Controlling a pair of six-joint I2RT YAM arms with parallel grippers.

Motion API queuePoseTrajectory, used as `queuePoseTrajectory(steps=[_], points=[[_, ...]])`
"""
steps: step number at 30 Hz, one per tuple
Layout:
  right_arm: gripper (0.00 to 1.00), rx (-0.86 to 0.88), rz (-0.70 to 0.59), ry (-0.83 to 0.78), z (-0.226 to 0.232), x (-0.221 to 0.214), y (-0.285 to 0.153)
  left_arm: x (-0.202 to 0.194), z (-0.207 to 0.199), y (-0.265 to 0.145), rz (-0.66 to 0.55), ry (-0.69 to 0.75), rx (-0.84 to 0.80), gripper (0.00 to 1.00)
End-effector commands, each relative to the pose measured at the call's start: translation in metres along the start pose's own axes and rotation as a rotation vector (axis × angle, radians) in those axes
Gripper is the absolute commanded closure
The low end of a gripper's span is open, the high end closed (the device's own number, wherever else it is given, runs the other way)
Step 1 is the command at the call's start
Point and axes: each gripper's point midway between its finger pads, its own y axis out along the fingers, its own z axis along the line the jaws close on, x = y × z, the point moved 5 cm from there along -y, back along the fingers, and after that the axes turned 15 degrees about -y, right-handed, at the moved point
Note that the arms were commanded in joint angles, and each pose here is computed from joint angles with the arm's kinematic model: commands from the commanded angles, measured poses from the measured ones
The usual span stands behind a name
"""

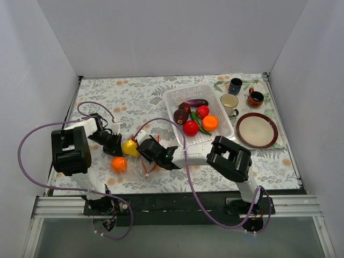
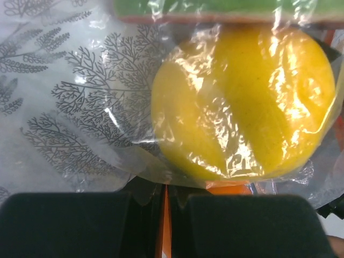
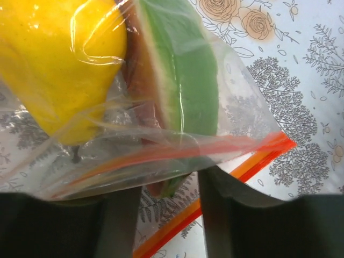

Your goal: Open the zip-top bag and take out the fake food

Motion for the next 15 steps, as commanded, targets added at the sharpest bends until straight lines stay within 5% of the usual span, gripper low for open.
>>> queuePoseTrajectory(steps=[1,6,15], points=[[0.58,0.028,-0.064,0.049,0.002,0.015,-0.002,0.004,0.006,0.001,0.000,0.037,0.044,1.00],[0.96,0.029,-0.098,0.080,-0.009,0.024,-0.024,0.003,0.006,0.002,-0.007,0.036,0.049,1.00],[0.99,0.156,-0.020,0.152,-0.016,0.002,-0.089,0.009,0.008,0.004,-0.021,0.030,0.049,1.00]])
